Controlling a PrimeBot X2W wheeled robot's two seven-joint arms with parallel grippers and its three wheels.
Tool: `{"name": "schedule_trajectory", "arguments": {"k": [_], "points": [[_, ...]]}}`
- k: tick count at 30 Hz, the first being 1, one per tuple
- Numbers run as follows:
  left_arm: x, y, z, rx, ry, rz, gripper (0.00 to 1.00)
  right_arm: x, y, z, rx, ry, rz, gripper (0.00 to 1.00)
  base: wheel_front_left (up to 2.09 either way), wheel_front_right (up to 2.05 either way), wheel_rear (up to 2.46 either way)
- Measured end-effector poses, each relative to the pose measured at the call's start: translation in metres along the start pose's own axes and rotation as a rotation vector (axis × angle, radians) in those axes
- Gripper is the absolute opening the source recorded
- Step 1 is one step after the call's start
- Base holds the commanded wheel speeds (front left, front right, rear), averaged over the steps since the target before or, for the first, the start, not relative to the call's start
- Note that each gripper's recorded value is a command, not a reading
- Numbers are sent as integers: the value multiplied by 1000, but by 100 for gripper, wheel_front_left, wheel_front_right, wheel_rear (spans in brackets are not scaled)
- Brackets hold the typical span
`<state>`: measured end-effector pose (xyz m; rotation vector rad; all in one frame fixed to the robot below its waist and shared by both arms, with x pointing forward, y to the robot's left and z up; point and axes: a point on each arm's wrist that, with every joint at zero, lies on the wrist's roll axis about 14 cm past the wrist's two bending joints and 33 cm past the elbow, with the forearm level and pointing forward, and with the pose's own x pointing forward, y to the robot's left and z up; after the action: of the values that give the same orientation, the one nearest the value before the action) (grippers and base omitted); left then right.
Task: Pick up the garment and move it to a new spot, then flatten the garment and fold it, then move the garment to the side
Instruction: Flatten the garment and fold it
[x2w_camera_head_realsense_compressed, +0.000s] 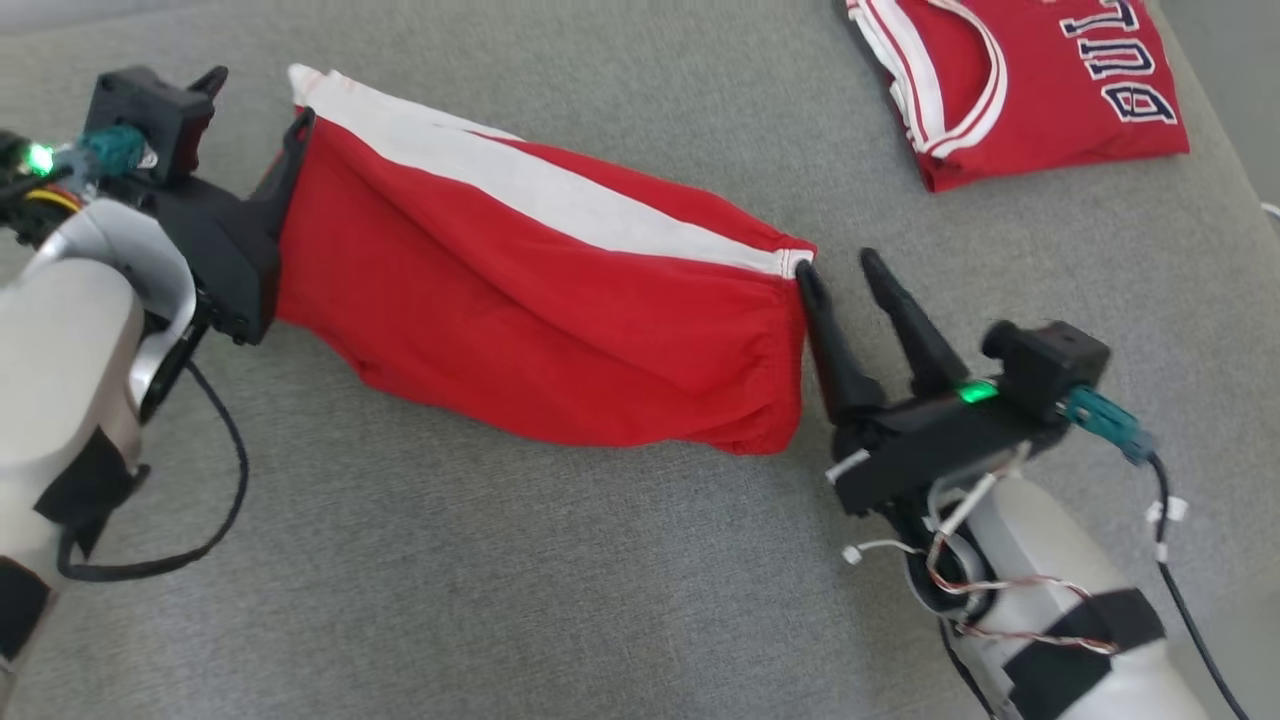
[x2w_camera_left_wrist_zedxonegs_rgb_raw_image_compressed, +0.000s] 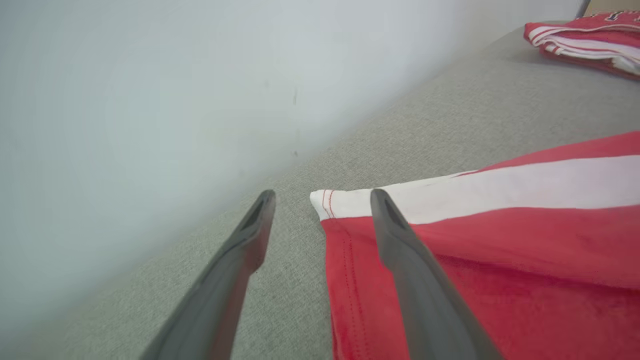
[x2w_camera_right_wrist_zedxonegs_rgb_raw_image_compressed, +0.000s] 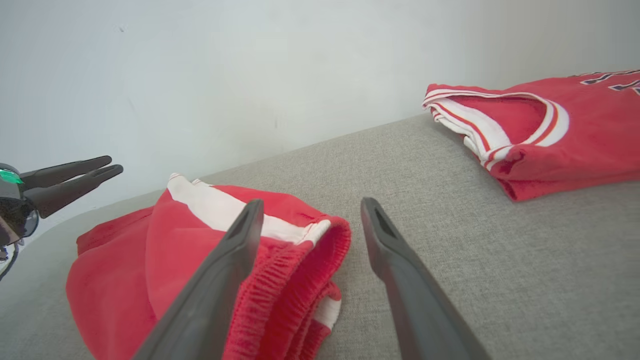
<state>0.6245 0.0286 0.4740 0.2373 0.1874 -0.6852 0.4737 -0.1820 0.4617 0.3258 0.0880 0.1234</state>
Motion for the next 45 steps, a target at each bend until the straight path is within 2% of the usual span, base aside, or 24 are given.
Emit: {"name": "schedule_trajectory", "arguments": {"k": [12,16,23,27,31,37,45], "points": [[-63,19,35,-91,-195,144,100,-40,14,52,-70,-186,18,100,0,0,0],[-81,19,40,-106,-226,171,100,-53,20,56,-39,-219,11,100,0,0,0],[-124,33,44,-66,-248,236,100,-81,32,44,-14,-215,4,100,0,0,0],[-125,35,44,-44,-239,231,100,-92,34,36,-11,-196,-9,100,0,0,0],[-114,25,39,-23,-187,180,100,-97,34,34,-57,-188,-11,100,0,0,0],[-95,13,34,13,-88,104,100,-100,32,34,-60,-190,-24,100,0,0,0],[-76,-7,4,-35,91,32,100,-101,29,31,-66,-178,-38,100,0,0,0]]}}
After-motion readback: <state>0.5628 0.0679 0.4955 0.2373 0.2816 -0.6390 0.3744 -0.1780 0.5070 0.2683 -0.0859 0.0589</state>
